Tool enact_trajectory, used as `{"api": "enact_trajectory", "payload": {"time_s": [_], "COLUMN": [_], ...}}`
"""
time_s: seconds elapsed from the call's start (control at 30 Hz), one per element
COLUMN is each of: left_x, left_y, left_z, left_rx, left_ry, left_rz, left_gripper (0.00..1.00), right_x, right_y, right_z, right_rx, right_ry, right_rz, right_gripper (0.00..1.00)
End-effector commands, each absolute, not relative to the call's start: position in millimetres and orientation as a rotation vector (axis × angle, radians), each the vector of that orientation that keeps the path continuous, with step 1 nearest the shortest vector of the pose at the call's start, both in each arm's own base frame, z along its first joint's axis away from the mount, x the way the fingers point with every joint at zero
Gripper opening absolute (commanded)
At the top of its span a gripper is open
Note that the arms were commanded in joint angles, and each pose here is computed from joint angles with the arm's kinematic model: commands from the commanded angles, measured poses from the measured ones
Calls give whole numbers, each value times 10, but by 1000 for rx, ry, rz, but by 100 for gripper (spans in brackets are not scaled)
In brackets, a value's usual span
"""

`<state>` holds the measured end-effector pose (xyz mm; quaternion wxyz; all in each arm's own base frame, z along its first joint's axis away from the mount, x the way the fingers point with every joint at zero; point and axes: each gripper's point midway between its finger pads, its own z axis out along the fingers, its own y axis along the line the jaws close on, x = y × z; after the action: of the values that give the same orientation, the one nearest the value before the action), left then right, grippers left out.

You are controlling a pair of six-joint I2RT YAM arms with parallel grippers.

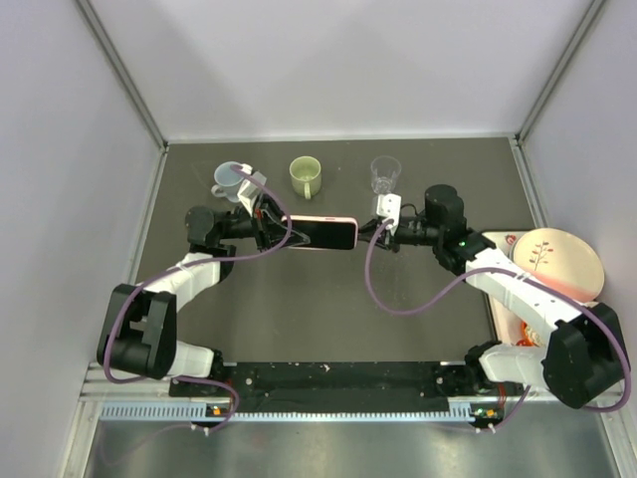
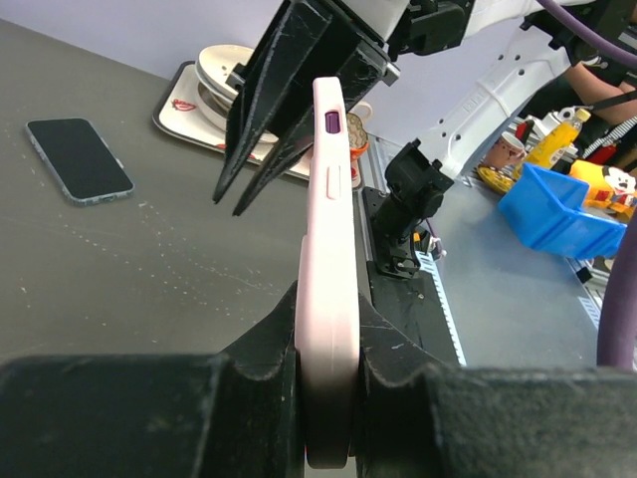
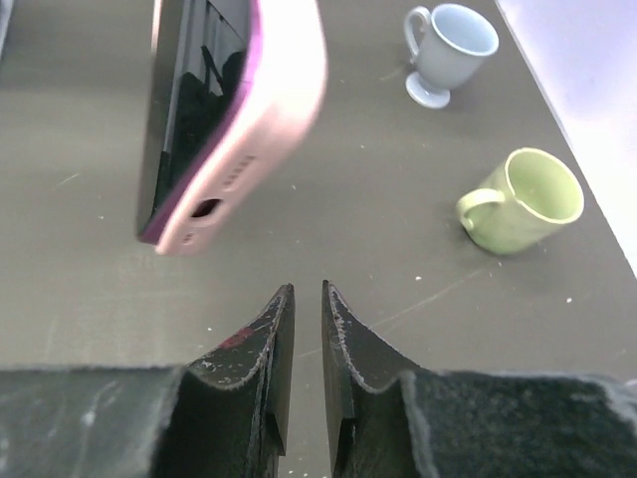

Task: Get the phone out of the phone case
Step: Remove the phone case from the phone.

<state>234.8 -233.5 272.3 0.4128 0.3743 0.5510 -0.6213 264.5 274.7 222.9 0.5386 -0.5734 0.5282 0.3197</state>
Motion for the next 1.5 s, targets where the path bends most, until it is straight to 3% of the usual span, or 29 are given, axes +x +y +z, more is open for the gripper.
{"api": "enact_trajectory", "payload": {"time_s": [0.0, 0.27, 0.53, 0.87, 1.47], "left_x": [2310, 2307, 2323, 2320, 2342], "left_y": [-2339, -2338, -2341, -2345, -2344], "left_z": [3021, 3026, 3019, 3012, 2996], "left_rx": [1007, 1009, 1003, 1005, 997], "left_ry": [1254, 1249, 1252, 1251, 1258], "left_rz": [-1496, -1494, -1494, -1494, -1496], "left_gripper": [0, 0, 0, 0, 0], "right_x": [2822, 2762, 2753, 2511, 2484], "right_y": [2743, 2722, 2631, 2640, 2615], "right_z": [2419, 2599, 2840, 3097, 3357], "right_rx": [-1290, -1250, -1145, -1111, -990], "right_ry": [1231, 1254, 1262, 1224, 1194], "right_rz": [686, 759, 865, 1054, 1125], "right_gripper": [17, 22, 40, 43, 48]}}
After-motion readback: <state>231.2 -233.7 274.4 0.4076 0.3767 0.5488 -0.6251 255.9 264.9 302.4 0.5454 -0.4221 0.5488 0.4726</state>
